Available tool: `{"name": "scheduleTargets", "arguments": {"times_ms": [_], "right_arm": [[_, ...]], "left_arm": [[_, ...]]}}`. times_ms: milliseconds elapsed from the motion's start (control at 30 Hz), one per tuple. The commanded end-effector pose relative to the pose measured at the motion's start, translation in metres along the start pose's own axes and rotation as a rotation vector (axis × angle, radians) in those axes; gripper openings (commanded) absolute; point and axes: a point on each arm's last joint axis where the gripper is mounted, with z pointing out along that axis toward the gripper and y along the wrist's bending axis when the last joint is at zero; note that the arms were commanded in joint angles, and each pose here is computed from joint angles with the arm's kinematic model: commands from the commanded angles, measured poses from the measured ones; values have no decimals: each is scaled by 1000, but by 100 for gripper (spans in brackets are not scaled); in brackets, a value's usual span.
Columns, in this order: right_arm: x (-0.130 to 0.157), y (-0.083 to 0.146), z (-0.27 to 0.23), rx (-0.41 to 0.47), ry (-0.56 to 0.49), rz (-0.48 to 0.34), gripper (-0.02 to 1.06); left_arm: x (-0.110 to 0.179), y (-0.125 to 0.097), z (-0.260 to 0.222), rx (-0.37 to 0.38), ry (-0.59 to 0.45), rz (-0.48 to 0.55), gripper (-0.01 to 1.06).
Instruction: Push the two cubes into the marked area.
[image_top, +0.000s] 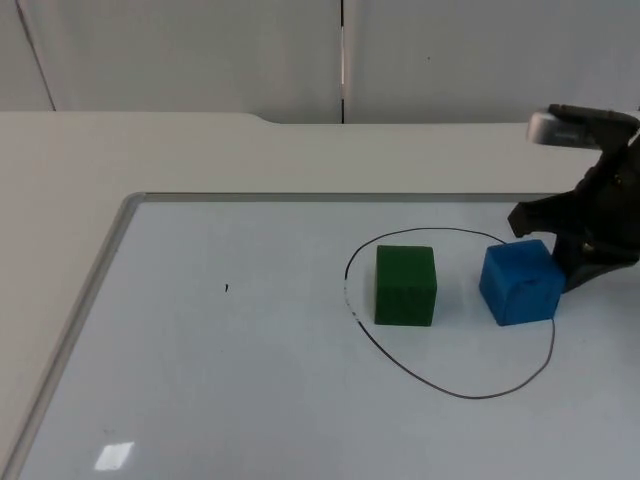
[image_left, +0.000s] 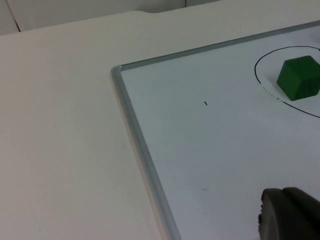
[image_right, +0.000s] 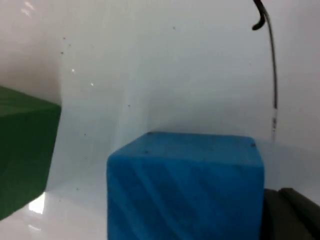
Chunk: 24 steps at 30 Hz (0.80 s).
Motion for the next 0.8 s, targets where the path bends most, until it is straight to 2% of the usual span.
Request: {"name": "scheduleTargets", "arguments": {"times_ms": [0, 300, 533, 667, 767], "right_arm": [[-2, 4, 0, -10, -8, 1, 0], [0, 22, 3, -19, -11, -40, 0], [-1, 20, 2, -11, -21, -46, 0], [0, 15, 2, 32, -14, -113, 0], [-1, 14, -2, 39, -15, -125, 0]], "left_arm": [[0, 0, 1, -3, -11, 0, 0], [0, 0, 1, -6, -11, 2, 0], [0, 0, 1, -6, -11, 2, 0], [0, 0, 1, -6, -11, 2, 0], [0, 0, 1, -6, -11, 2, 0]]}}
